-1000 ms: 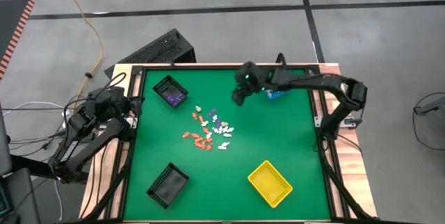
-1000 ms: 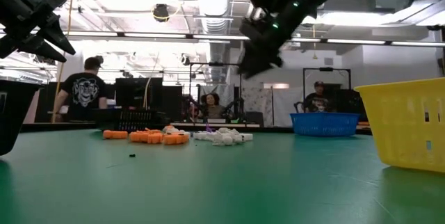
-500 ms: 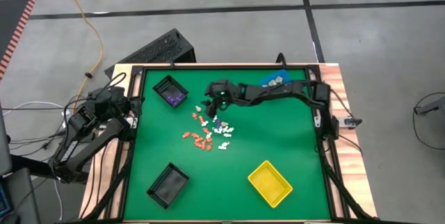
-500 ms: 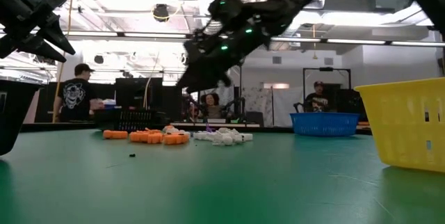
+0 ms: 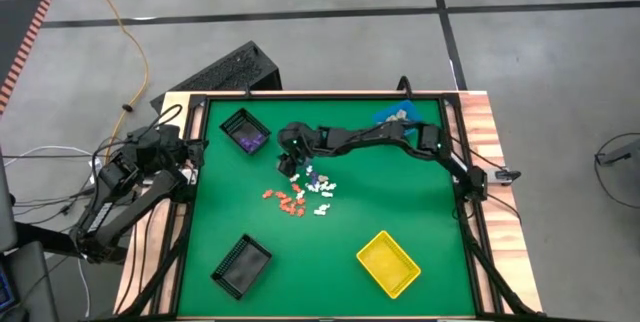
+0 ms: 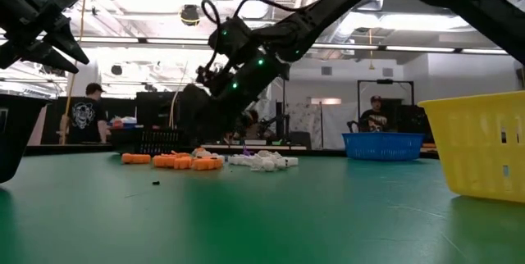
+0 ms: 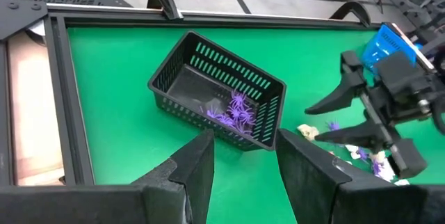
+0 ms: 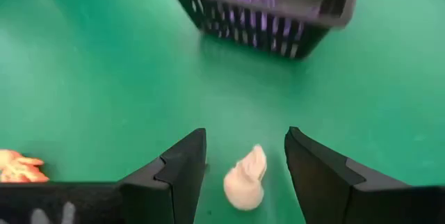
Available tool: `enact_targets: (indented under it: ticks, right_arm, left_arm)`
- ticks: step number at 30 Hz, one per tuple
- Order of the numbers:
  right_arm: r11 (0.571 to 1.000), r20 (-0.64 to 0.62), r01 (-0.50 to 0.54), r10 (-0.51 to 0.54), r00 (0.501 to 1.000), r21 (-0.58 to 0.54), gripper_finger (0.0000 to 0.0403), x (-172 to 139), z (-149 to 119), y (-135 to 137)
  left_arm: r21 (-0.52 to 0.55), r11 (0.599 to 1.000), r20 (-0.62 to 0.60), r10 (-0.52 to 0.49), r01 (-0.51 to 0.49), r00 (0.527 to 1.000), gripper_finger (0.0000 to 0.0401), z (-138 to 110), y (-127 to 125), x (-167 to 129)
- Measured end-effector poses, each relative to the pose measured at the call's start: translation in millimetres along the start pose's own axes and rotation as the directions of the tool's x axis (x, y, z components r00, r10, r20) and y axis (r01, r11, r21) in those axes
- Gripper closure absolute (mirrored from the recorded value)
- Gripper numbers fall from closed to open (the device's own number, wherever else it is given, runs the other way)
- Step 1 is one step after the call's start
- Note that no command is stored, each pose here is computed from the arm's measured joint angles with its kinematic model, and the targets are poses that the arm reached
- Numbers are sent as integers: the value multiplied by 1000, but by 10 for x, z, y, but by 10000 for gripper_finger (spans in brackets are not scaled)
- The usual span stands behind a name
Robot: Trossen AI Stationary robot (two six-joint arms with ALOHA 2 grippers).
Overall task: Sort Halloween decoration
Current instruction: Put the skull toy into the blue basket
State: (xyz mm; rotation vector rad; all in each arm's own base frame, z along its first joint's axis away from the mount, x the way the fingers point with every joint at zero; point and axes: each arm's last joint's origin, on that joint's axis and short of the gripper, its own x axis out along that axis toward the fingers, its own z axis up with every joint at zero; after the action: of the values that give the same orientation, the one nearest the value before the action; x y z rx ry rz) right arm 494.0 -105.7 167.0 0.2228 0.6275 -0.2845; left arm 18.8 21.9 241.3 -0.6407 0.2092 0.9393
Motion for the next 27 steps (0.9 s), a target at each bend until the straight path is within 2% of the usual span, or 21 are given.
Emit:
enact_targets:
  ticks: [13, 17, 22, 27]
  right_arm:
    - [998, -77, 24, -19, 997, 57, 192, 218, -251, -5]
    - [996, -105, 46, -38, 994, 74, 223, 216, -280, -18]
    - [995, -111, 59, -50, 993, 84, 290, 218, -290, -25]
    - [990, -114, 60, -45, 992, 128, 293, 222, -297, -24]
  left_arm:
    - [0, 1000, -1, 0, 0, 1000, 258, 0, 0, 0]
    - [0, 1000, -1, 0, 0, 1000, 258, 0, 0, 0]
    - [0, 1000, 0, 0, 0, 1000, 258, 1, 0, 0]
    - [0, 1000, 0, 0, 0, 1000, 258, 0, 0, 0]
